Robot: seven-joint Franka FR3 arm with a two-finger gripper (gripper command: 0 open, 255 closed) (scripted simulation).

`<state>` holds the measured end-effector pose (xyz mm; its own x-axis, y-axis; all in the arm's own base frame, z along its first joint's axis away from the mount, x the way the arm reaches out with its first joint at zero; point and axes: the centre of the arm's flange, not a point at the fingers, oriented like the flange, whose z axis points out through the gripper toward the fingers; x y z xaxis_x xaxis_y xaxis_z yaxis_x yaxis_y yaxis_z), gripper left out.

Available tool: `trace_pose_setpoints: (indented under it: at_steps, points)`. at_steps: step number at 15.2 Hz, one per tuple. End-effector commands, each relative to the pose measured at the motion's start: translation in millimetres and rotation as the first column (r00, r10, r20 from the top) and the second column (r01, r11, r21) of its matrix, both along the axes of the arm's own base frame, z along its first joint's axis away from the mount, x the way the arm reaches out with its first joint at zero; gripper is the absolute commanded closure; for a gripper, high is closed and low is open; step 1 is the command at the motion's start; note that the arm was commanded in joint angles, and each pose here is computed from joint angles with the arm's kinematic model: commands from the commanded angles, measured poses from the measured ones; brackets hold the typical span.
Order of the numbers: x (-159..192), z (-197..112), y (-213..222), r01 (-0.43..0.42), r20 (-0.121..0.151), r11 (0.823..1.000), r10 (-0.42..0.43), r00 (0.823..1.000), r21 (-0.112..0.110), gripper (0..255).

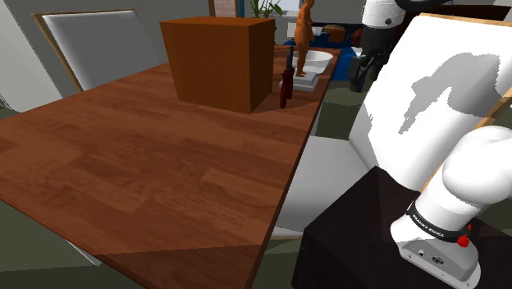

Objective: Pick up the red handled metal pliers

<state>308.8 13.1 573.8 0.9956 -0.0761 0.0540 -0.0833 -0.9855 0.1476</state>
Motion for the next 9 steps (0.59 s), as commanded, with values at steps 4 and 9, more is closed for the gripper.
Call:
trace_pose_setpoints:
  at_steps: [4, 9]
  points:
    - [29, 0, 20, 0.054, 0.028, 0.998, -0.055, 0.998, 0.025, 0]
    - [79, 2, 49, 0.143, 0.073, 0.987, -0.148, 0.986, 0.069, 0]
